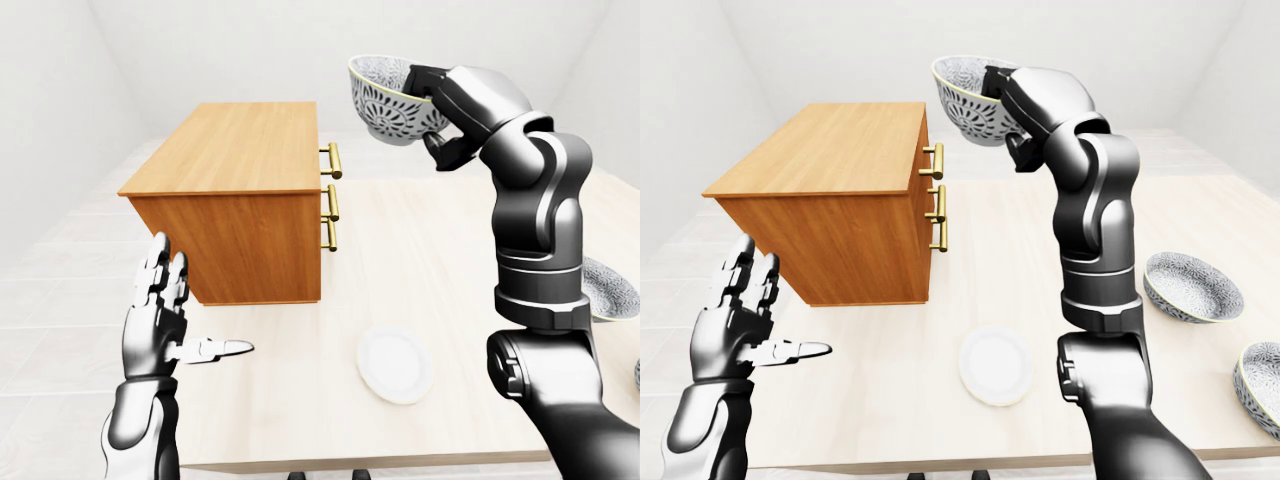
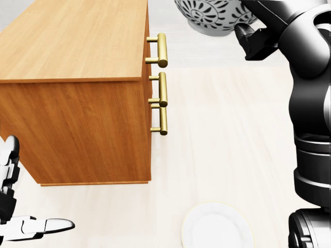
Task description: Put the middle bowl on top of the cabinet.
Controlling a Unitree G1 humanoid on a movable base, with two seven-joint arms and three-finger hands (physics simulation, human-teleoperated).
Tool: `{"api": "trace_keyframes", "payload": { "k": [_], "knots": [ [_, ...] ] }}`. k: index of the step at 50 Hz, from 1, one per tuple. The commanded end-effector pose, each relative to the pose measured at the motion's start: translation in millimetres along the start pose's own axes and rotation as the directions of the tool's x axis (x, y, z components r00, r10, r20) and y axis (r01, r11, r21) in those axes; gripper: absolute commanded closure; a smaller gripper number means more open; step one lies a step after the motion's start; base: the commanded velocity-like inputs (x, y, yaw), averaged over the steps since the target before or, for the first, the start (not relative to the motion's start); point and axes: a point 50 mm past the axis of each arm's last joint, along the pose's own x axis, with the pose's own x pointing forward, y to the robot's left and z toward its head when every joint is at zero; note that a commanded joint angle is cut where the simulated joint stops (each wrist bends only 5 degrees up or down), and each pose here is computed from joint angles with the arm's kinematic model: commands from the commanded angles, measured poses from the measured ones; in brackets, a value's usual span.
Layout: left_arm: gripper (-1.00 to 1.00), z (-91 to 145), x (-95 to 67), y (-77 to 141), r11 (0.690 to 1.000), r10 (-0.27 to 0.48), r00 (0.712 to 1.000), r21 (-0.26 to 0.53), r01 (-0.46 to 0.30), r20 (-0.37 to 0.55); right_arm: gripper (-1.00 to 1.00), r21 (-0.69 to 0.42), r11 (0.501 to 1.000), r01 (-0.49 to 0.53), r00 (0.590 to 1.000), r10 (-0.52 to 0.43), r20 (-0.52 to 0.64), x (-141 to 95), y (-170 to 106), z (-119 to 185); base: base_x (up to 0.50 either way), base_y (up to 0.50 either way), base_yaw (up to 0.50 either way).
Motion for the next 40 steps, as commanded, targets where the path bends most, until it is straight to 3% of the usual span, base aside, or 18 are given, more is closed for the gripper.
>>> {"api": "trace_keyframes", "payload": {
  "k": [1,23,40],
  "knots": [
    [-1.0,-2,-1.9,1,1.0,0.008,1.0,0.007,-0.008,0.002,1.0,-0.031,0.998,0.063,0.998,-0.063,0.006,12,-24,10,0.0,0.0,0.0],
    [-1.0,4,-4.4,0,1.0,0.005,1.0,0.021,-0.005,0.01,1.0,0.074,0.994,0.075,0.986,-0.085,0.145,37,-46,55,0.0,0.0,0.0],
    [-1.0,2,-14.8,2,0.998,0.007,1.0,0.061,-0.008,0.015,1.0,0.114,0.992,0.048,0.97,-0.073,0.232,57,-40,97,0.0,0.0,0.0]
  ]
}}
